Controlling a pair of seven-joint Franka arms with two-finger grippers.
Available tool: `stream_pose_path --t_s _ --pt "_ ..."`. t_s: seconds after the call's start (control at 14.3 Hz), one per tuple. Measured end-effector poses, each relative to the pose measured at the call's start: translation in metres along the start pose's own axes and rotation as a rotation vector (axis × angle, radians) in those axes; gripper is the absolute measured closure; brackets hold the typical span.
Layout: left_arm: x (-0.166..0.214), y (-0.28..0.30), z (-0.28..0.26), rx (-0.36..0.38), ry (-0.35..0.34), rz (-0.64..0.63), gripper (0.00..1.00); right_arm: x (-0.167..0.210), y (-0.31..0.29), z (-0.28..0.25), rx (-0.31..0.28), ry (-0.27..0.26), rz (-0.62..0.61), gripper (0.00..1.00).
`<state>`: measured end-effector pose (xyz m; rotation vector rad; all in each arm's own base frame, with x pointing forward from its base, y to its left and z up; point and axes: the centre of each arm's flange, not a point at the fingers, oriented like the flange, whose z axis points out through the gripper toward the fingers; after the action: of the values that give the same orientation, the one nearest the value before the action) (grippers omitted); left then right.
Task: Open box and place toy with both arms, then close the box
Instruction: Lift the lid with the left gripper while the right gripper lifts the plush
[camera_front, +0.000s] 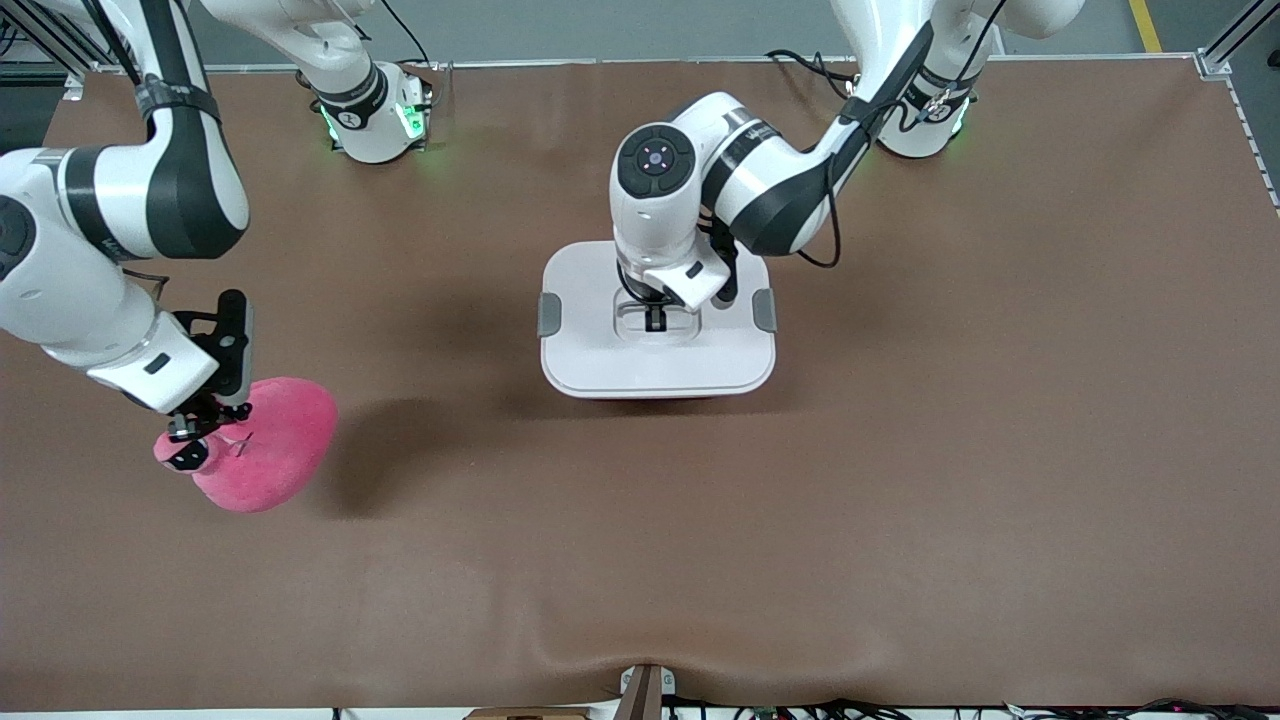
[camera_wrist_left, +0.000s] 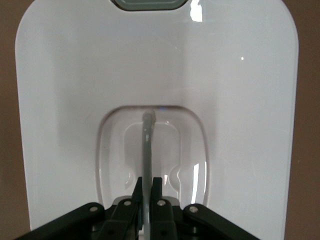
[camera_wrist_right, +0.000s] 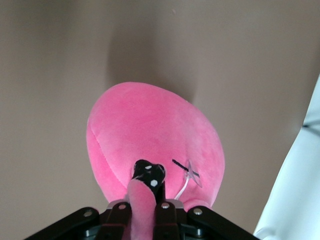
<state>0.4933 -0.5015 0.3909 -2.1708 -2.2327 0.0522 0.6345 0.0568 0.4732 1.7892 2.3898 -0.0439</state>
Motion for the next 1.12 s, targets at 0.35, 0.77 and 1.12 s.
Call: stream_pose_path --t_s 0.35,0.77,1.12 --pt "0.039 0.031 -0.019 -0.039 0.039 -0.014 0.93 0.124 0.011 -0.036 -0.056 -0.054 -0.282 0.85" --pt "0.114 0.090 -0.026 -0.037 0.040 0.050 0.93 0.300 -0.019 -0.090 -0.114 -0.129 -0.602 0.85" --pt "0.166 0.124 -0.028 -0.033 0.040 0.100 0.93 0.380 -0.060 -0.121 -0.071 -0.256 -0.721 0.85"
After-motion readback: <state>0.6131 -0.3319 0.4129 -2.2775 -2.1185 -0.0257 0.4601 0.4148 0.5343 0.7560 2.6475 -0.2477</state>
